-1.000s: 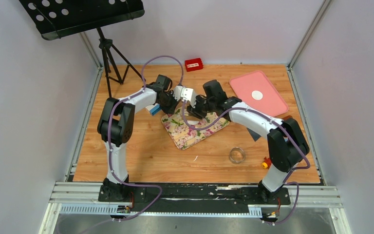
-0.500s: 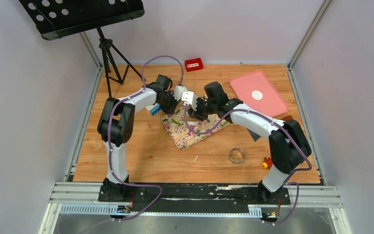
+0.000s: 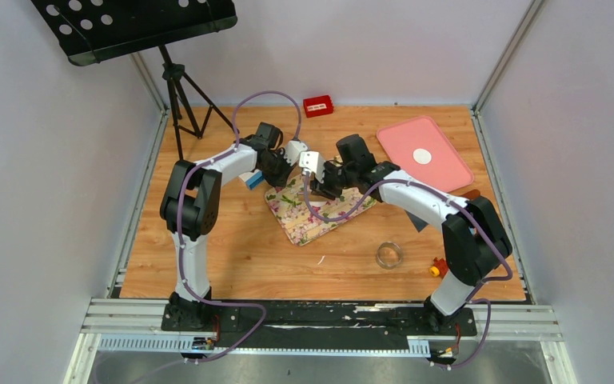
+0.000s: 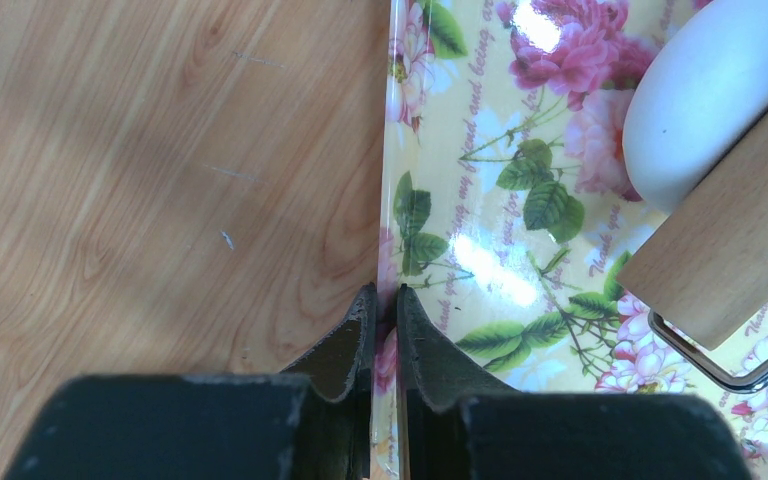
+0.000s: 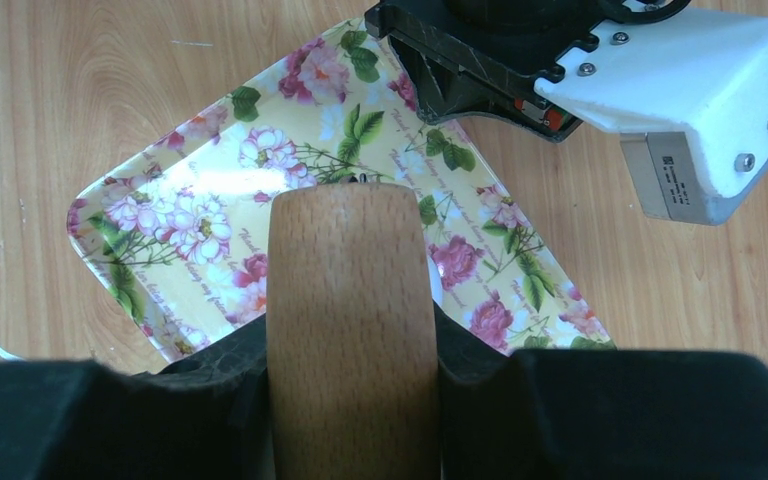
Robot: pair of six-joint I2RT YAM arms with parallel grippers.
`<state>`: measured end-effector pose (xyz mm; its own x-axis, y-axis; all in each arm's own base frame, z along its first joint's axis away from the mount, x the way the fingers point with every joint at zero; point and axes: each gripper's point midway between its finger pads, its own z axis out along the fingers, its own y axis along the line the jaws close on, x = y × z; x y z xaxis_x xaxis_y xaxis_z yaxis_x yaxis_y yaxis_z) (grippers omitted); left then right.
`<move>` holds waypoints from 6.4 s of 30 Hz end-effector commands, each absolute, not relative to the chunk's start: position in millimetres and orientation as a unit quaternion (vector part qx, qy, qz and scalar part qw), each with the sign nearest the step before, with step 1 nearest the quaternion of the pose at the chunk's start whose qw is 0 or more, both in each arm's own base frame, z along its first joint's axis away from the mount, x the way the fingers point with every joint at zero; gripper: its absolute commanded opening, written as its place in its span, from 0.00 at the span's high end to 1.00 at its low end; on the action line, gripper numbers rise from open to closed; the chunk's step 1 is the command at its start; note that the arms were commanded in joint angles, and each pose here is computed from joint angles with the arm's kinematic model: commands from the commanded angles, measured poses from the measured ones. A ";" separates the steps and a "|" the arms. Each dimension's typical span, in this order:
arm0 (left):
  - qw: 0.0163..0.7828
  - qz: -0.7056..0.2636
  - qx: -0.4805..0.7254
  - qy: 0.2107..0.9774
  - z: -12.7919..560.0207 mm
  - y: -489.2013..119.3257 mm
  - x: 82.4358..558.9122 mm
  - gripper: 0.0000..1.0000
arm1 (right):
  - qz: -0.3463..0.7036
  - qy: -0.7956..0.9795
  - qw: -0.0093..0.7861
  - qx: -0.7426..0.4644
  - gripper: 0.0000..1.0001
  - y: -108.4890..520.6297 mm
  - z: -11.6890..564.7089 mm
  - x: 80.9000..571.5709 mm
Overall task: Roll out the dumpling wrappers from the dough
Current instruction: Flatten out the dough on the work surface.
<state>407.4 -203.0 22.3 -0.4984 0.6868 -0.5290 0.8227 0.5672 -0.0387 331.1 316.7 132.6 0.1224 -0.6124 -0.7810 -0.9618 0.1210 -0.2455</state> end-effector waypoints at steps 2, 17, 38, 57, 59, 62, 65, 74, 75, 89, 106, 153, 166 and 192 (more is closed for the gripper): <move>0.152 -0.117 0.435 0.880 -20.9 -179.7 380.2 1.00 | 0.259 0.687 0.269 -0.623 1.00 288.5 78.8 274.0; 0.152 -0.117 0.435 0.880 -20.9 -179.7 380.4 1.00 | 0.259 0.681 0.282 -0.624 1.00 288.9 96.5 273.9; 0.151 -0.118 0.436 0.879 -21.0 -179.9 379.8 1.00 | 0.231 0.665 0.449 -0.550 1.00 311.1 228.5 343.8; 0.151 -0.120 0.437 0.878 -21.0 -180.6 379.6 1.00 | 0.192 0.682 0.402 -0.580 1.00 312.6 154.0 369.0; 0.152 -0.120 0.437 0.878 -20.6 -180.5 380.0 1.00 | 0.192 0.685 0.395 -0.581 1.00 311.4 147.9 367.8; 0.152 -0.120 0.437 0.878 -20.5 -180.8 380.1 1.00 | 0.195 0.690 0.375 -0.588 1.00 307.0 132.1 359.6; 0.151 -0.120 0.437 0.879 -20.6 -180.5 379.8 1.00 | 0.201 0.694 0.354 -0.594 1.00 300.7 116.4 347.2; 0.151 -0.120 0.437 0.879 -21.0 -180.5 379.4 1.00 | 0.214 0.713 0.311 -0.592 1.00 284.9 82.9 323.3; 0.150 -0.120 0.436 0.879 -21.1 -180.2 379.3 1.00 | 0.215 0.716 0.308 -0.589 1.00 283.0 80.6 322.9; 0.149 -0.119 0.436 0.880 -21.7 -180.0 379.8 1.00 | 0.247 0.723 0.266 -0.588 1.00 276.3 68.6 302.2; 0.150 -0.119 0.436 0.879 -21.2 -180.3 380.0 1.00 | 0.263 0.720 0.240 -0.596 1.00 273.0 61.5 287.2; 0.148 -0.119 0.436 0.879 -21.9 -180.3 379.4 1.00 | 0.284 0.688 0.231 -0.627 1.00 277.3 83.0 262.8; 0.136 -0.095 0.458 0.874 -26.0 -185.6 377.0 1.00 | 0.309 0.726 0.384 -0.479 1.00 288.1 211.6 319.8; 0.139 -0.098 0.457 0.873 -25.4 -186.1 376.4 1.00 | 0.304 0.829 0.423 -0.203 1.00 292.7 184.9 387.5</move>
